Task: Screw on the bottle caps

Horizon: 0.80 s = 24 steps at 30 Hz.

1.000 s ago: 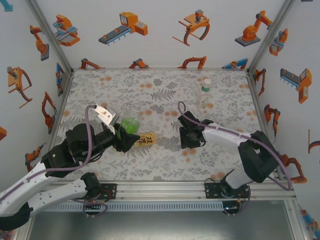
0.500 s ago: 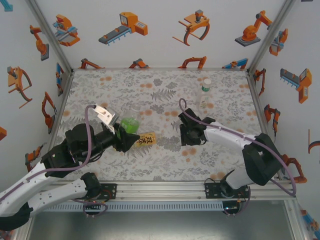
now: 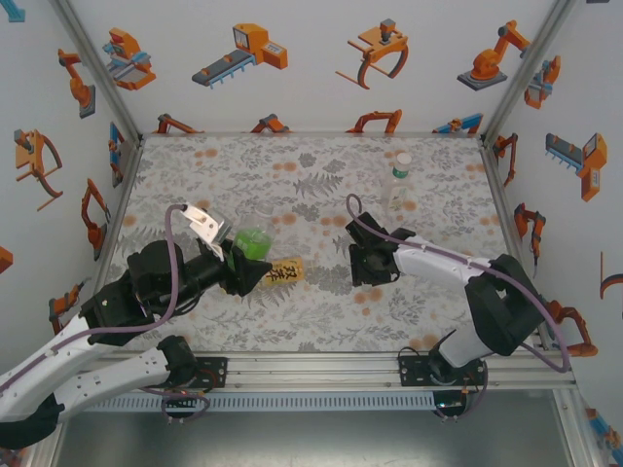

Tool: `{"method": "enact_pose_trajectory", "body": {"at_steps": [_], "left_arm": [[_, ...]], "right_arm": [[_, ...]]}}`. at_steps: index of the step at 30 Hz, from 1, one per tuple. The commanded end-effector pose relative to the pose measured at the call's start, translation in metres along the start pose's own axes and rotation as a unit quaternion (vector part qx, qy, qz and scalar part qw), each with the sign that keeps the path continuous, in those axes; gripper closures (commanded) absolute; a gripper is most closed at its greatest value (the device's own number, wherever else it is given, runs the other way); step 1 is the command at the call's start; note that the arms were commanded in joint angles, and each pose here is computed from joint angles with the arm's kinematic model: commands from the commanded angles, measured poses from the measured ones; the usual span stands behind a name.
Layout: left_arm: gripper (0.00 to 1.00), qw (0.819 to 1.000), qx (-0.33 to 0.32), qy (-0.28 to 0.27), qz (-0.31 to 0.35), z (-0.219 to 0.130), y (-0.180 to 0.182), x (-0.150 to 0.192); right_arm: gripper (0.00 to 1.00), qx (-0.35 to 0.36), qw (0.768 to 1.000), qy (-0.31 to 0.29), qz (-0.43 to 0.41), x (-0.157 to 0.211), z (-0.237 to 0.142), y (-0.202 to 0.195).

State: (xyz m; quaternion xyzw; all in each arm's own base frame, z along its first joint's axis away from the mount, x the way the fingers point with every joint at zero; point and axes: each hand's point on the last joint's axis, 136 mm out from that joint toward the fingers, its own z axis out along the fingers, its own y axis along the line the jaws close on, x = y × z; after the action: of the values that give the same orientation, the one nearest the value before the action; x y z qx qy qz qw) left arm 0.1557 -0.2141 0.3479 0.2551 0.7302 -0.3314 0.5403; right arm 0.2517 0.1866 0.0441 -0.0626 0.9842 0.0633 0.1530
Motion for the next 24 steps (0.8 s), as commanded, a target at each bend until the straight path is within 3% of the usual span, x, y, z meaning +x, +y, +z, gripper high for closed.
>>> {"method": "enact_pose_trajectory", "body": {"at_steps": [1, 16, 24], "left_arm": [[0.83, 1.000, -0.001, -0.020, -0.009, -0.004, 0.000, -0.013], [0.83, 1.000, 0.000, -0.020, -0.010, -0.003, -0.001, -0.014], [0.83, 1.000, 0.002, -0.021, -0.011, -0.003, -0.002, -0.014]], "right_arm": [[0.53, 0.022, 1.000, 0.010, 0.007, 0.006, 0.004, -0.010], [0.53, 0.024, 0.999, -0.019, 0.009, -0.003, -0.011, -0.012], [0.52, 0.031, 0.999, 0.004, 0.007, 0.006, 0.000, -0.015]]}}
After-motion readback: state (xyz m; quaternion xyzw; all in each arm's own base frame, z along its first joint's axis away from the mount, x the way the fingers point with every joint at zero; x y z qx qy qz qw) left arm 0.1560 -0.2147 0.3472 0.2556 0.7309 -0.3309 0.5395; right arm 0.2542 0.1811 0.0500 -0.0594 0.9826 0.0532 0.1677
